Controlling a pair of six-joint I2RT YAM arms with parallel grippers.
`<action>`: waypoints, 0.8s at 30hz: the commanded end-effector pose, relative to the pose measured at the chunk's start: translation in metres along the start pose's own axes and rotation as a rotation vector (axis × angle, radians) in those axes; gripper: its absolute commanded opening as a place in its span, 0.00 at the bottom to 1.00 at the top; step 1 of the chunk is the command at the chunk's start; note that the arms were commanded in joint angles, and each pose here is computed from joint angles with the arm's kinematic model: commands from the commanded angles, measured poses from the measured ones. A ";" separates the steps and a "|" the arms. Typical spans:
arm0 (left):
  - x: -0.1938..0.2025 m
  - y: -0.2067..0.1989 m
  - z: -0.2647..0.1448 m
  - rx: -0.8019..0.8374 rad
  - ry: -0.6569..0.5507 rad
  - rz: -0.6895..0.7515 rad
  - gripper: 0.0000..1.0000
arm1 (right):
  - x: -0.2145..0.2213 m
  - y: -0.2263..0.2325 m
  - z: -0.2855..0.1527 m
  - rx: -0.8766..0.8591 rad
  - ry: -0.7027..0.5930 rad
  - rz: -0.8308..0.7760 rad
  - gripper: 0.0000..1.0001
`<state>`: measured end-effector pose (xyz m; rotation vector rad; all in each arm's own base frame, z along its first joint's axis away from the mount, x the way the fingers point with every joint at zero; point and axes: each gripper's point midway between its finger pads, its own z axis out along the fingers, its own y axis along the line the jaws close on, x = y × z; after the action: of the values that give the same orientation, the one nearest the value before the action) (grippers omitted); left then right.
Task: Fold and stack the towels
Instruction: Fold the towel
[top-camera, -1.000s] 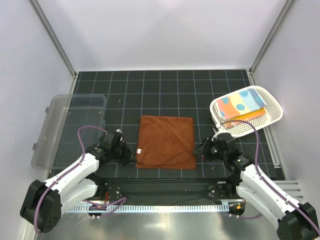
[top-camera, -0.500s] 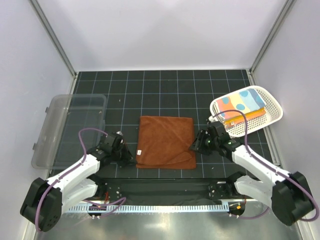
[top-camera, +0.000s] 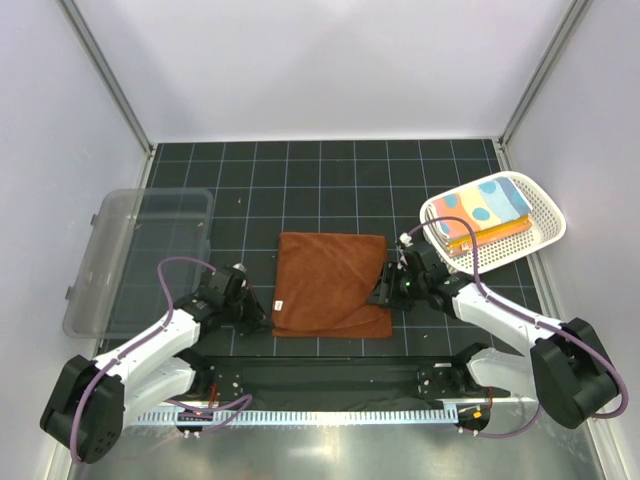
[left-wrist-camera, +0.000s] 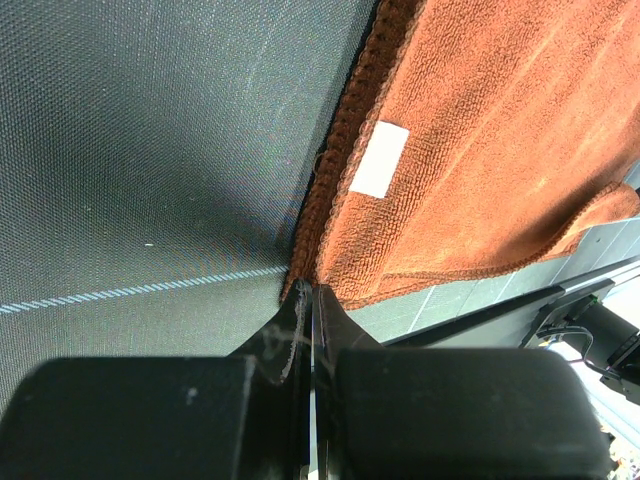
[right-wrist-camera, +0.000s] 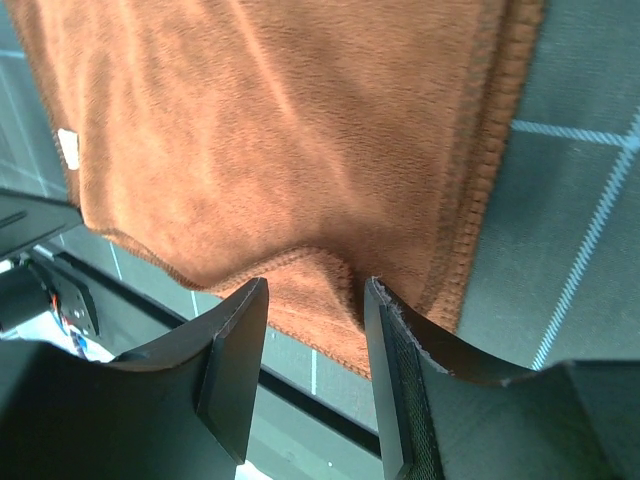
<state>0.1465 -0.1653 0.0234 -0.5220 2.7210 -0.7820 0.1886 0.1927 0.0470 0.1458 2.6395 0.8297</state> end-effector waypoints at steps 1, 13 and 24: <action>-0.001 -0.008 0.000 0.042 -0.007 0.009 0.00 | -0.009 0.017 -0.002 -0.072 -0.021 -0.066 0.50; 0.000 -0.009 -0.002 0.054 -0.008 0.008 0.00 | 0.023 0.019 -0.016 -0.172 0.039 -0.094 0.44; 0.002 -0.010 -0.004 0.071 -0.014 0.005 0.00 | 0.030 -0.018 -0.045 0.050 -0.023 0.058 0.37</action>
<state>0.1451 -0.1668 0.0272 -0.5188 2.6910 -0.8207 0.1414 0.1739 0.0522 0.1272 2.6388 0.8840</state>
